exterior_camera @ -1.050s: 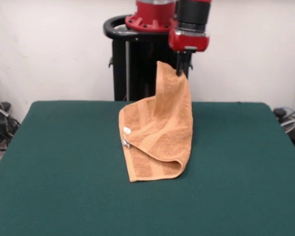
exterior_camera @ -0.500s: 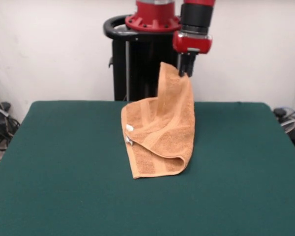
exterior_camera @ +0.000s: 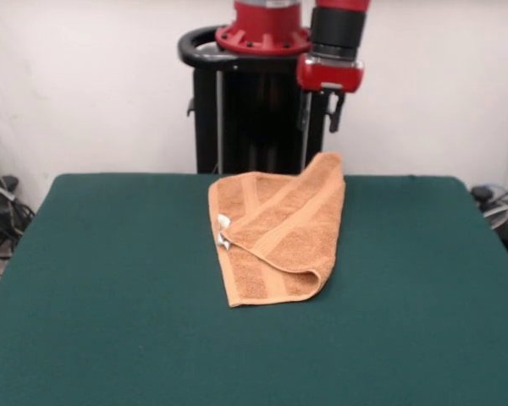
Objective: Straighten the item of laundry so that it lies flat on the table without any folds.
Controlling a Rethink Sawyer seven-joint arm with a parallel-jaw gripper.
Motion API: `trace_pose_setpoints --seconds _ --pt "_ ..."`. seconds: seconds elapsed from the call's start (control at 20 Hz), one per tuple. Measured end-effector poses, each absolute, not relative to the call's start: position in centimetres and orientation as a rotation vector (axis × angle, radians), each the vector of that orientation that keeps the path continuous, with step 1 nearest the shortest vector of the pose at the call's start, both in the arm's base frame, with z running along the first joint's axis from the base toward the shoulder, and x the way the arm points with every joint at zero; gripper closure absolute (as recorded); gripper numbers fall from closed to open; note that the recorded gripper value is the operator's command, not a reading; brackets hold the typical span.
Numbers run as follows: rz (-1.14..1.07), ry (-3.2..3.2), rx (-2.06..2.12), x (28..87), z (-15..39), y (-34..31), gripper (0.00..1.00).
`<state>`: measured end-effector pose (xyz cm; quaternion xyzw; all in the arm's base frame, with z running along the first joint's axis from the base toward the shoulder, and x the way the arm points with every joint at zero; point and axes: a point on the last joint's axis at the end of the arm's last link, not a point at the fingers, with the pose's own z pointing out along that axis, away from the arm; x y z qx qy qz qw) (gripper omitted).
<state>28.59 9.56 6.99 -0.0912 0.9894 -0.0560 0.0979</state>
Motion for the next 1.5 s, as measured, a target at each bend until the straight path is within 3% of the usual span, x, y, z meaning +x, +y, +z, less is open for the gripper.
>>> trace_pose_setpoints --seconds 0.45,1.5 --pt "-0.178 2.907 -0.223 29.8 8.0 8.6 0.0" --pt "-0.119 3.044 -0.029 36.0 8.6 -0.4 0.0"
